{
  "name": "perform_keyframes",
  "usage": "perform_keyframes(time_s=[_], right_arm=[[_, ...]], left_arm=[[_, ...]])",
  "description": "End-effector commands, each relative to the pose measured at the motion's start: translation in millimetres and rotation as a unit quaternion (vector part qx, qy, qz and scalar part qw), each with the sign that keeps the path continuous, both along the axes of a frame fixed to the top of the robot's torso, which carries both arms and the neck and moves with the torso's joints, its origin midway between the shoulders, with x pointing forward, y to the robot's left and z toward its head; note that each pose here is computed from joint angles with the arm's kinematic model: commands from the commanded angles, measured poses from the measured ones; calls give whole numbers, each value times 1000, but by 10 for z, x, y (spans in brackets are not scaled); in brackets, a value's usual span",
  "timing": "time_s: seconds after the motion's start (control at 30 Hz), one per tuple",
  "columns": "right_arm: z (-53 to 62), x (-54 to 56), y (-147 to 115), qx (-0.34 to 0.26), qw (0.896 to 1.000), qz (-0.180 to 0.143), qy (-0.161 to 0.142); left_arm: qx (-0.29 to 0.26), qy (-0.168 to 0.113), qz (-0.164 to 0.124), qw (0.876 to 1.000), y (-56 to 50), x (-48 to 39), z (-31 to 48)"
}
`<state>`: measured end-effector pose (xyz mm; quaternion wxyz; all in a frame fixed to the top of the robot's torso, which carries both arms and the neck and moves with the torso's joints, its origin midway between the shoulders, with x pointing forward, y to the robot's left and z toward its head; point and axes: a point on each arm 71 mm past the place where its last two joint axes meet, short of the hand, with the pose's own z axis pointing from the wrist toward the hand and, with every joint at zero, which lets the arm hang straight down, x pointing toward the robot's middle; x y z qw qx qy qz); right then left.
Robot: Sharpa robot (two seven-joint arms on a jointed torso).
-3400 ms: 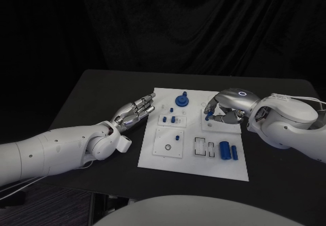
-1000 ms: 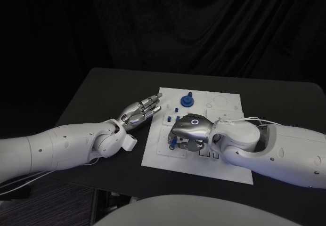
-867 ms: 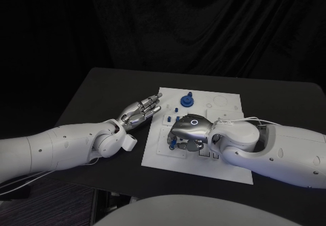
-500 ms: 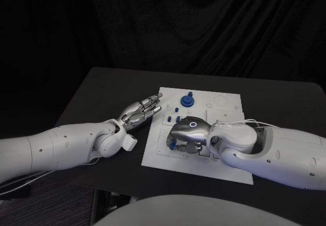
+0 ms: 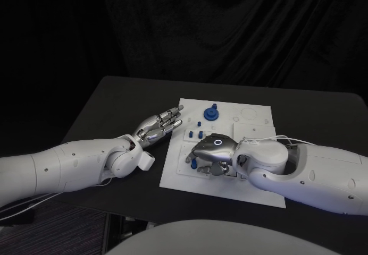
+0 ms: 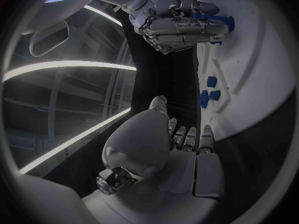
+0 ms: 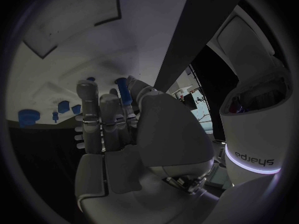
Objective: Assemble the parts on the task board
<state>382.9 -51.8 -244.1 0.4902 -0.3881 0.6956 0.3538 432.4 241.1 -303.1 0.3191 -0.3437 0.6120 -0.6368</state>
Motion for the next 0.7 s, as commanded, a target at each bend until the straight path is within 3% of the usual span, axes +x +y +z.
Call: perform_keyframes(time_s=[0.03,0.2,0.33,0.37,0.57,0.7], right_arm=[[-37,23,-46,-23,1000,-17,2],[24,26,-122,16,1000,-18,-12],[161,37,-247,69,997,-26,-20],[217,47,-290,84,996,-30,-23],[800,171,-777,191,977,-79,-60],[1069,219,-1100,228,964,-115,-75]], left_arm=[[-31,-37,-3,999,-11,-10,61],[-31,-37,-3,999,-5,-9,58],[-31,-37,-2,999,-2,-12,58],[-31,-37,-2,999,0,-14,59],[-29,-40,4,999,34,-26,65],[-27,-41,7,999,53,-30,68]])
